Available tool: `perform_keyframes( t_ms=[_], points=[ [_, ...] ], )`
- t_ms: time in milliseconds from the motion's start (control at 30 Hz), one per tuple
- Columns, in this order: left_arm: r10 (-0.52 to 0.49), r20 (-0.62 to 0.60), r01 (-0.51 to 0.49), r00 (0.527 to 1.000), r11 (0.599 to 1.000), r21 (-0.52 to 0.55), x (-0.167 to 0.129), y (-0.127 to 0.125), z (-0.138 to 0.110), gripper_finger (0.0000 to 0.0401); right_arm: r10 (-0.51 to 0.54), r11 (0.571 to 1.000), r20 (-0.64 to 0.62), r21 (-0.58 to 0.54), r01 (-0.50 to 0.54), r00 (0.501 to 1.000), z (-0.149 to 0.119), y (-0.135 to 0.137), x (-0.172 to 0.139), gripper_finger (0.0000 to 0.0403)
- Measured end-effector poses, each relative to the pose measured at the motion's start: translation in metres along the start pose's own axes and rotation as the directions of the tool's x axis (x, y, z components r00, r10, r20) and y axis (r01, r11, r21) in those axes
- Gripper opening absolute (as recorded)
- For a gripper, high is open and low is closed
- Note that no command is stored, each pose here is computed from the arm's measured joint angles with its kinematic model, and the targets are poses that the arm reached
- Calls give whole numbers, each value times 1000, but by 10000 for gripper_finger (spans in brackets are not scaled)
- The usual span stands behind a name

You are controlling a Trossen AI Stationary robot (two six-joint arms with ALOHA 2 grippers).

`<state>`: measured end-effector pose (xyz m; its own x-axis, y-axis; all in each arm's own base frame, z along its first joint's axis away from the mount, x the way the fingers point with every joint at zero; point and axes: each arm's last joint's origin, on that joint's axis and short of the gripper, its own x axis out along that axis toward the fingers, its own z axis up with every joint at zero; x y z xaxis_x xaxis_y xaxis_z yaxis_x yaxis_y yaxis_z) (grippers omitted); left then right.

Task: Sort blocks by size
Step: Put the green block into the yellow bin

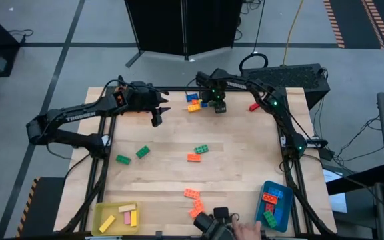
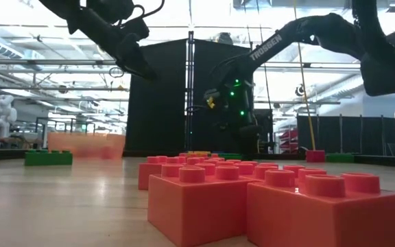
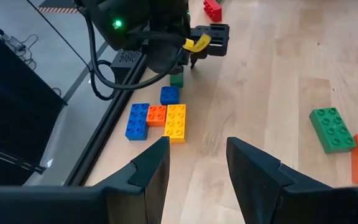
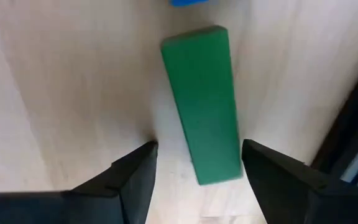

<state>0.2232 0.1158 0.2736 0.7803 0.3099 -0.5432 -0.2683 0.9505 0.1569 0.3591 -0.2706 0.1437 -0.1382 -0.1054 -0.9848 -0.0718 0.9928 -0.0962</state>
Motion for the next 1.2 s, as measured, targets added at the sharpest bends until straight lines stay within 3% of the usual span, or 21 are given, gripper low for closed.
perform_keyframes(
  t_ms=[167,500,767,1033,1200],
  points=[
    [-1,-3,1,1000,1000,-5,0,0,0,161,10,999,1,34,-10,1000,1,3,0,207],
    [-11,-15,11,1000,1000,-23,0,-3,-1,161,64,982,39,174,-70,997,1,4,0,87],
    [-45,-47,45,998,999,-15,2,-12,-5,161,84,972,155,204,-115,984,1,4,-21,92],
    [-7,-52,7,999,1000,-7,-5,-15,-19,161,76,964,366,211,-163,928,-14,10,-85,93],
    [-12,12,11,1000,993,115,-17,-23,-24,161,237,935,542,98,-340,806,-19,33,-106,93]
  ],
)
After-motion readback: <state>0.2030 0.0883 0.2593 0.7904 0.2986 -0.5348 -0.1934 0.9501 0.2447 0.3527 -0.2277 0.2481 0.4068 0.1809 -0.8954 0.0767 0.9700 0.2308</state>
